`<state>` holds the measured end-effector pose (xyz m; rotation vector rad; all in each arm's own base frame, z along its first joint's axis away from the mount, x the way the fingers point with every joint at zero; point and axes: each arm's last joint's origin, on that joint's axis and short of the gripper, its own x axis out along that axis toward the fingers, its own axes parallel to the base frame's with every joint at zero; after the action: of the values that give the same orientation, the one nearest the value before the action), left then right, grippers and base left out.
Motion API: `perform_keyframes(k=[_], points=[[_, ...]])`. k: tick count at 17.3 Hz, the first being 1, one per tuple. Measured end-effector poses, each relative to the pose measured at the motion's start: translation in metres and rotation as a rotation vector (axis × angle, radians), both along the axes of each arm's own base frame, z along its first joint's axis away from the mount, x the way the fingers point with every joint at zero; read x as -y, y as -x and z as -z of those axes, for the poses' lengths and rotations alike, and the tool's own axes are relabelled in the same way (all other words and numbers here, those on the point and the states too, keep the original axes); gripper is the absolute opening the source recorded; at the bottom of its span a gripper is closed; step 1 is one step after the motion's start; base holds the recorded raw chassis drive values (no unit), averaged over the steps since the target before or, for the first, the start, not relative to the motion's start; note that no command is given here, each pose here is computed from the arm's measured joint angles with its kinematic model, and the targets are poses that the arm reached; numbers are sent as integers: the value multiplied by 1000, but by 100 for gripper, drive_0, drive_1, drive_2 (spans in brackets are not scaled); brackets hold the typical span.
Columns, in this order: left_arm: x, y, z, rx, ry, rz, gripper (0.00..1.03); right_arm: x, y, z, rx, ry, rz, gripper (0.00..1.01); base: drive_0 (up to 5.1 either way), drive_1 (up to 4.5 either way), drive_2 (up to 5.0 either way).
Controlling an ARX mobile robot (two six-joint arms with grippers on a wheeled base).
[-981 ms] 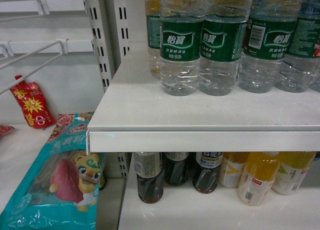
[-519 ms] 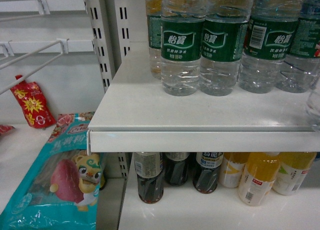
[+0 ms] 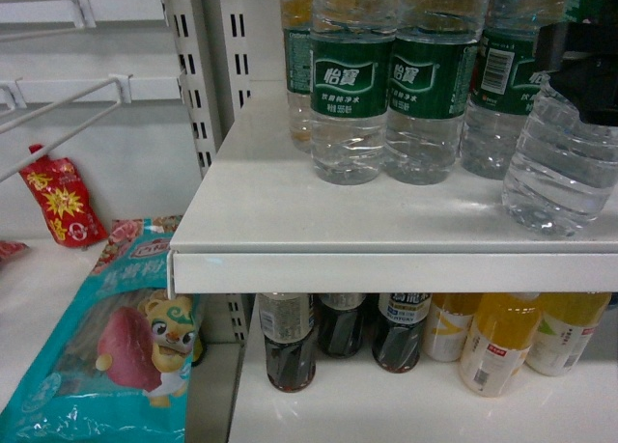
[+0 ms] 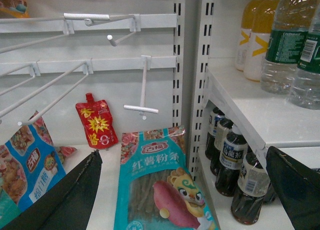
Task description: Move water from second to third shelf
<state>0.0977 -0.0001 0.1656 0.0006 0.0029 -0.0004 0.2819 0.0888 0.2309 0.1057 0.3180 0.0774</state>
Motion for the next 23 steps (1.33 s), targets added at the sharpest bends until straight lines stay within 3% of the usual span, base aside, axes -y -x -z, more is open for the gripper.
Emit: perform_keyframes(k=[21,23], points=[[0,0,0,0,0,0,98,-7,-29,2,-9,15,28,39,0,0,0],[0,0,0,0,0,0,98,-8,-29,2,-11,15,27,46,0,0,0]])
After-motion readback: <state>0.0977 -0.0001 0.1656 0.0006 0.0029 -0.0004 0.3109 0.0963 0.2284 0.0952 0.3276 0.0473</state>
